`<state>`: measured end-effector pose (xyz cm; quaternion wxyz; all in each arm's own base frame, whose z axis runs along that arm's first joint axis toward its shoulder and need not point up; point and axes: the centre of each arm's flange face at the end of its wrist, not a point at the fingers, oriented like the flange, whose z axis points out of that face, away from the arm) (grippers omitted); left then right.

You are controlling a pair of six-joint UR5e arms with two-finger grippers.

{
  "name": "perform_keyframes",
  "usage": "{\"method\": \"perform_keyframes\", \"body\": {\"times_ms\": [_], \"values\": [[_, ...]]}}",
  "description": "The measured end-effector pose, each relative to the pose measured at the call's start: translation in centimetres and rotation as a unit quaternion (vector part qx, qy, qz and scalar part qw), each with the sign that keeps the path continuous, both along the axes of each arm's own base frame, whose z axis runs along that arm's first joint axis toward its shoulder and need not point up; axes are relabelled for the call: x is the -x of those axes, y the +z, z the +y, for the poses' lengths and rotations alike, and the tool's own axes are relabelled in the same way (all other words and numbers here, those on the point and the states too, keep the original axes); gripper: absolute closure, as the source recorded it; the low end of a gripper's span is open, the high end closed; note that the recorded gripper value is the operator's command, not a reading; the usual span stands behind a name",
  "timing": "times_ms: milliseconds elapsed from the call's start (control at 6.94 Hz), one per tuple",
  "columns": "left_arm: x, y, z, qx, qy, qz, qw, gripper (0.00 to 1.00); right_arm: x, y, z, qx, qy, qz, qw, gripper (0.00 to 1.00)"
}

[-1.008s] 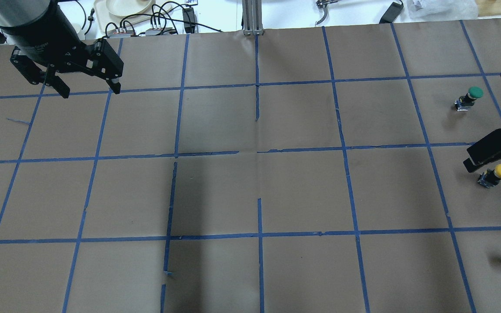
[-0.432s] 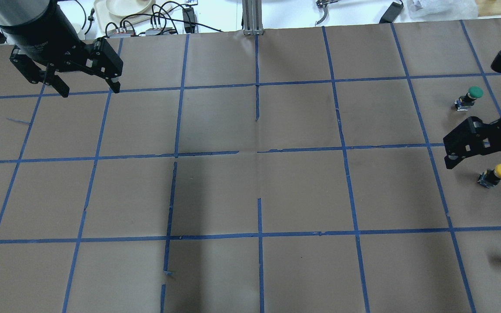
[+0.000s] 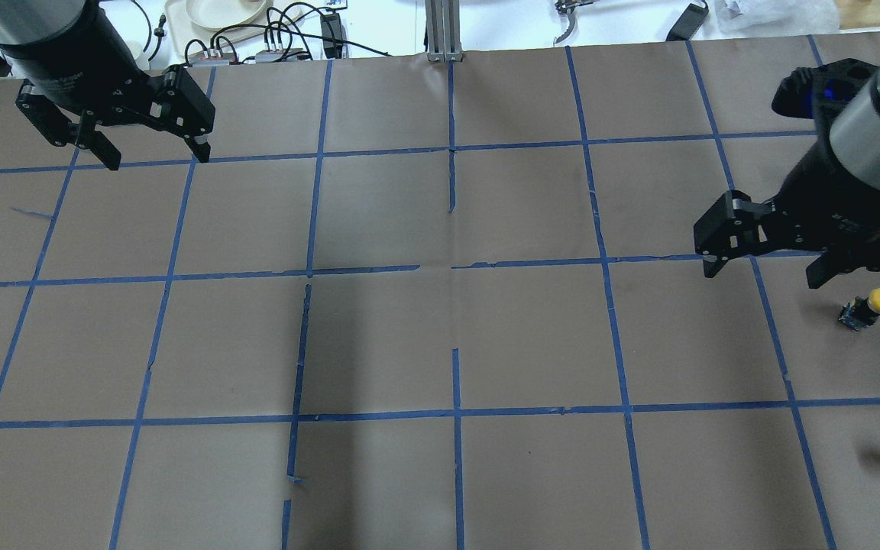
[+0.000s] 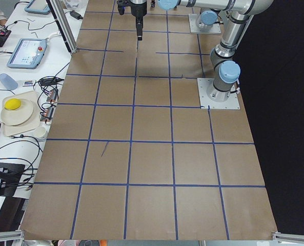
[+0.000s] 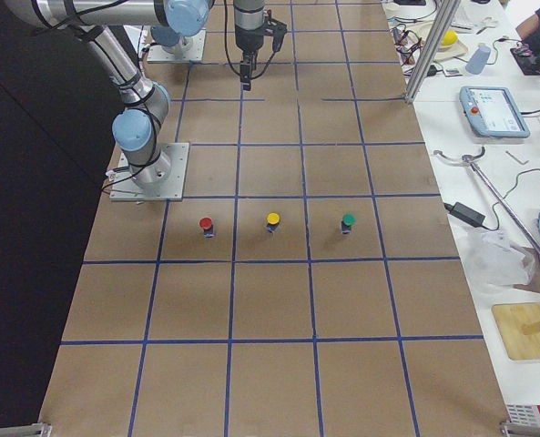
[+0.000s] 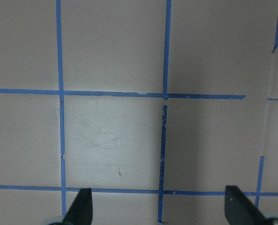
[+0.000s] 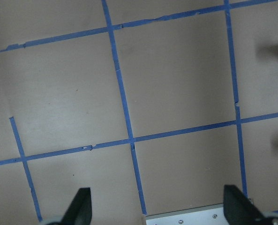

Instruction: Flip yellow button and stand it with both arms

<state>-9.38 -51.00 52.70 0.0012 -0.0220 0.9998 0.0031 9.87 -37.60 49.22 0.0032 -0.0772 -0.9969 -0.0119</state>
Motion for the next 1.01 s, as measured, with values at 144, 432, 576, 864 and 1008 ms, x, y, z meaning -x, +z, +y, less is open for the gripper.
{"method": "perform_keyframes", "body": {"times_ms": [144,432,576,864,1008], "values": [[0.0,-0.1,0.0,-0.001,0.0,-0.001,1.0,0.0,-1.8,-0.4,0.5,-0.001,0.013,0.001,0.9999,0.0],[0.0,-0.3,0.0,-0.003,-0.001,-0.001,1.0,0.0,-2.7,-1.0,0.6,-0.005,0.026,0.0,0.9996,0.0],[0.0,-0.3,0.0,-0.003,-0.001,-0.002,1.0,0.0,-2.7,-1.4,-0.3,-0.006,0.024,-0.001,0.9997,0.0],[0.0,-0.3,0.0,-0.003,-0.001,-0.002,1.0,0.0,-2.7,-1.9,-2.2,-0.006,0.02,0.002,0.9998,0.0],[0.0,-0.3,0.0,-0.002,-0.001,-0.001,1.0,0.0,-2.7,-2.1,-2.4,-0.007,0.02,0.003,0.9998,0.0]]}}
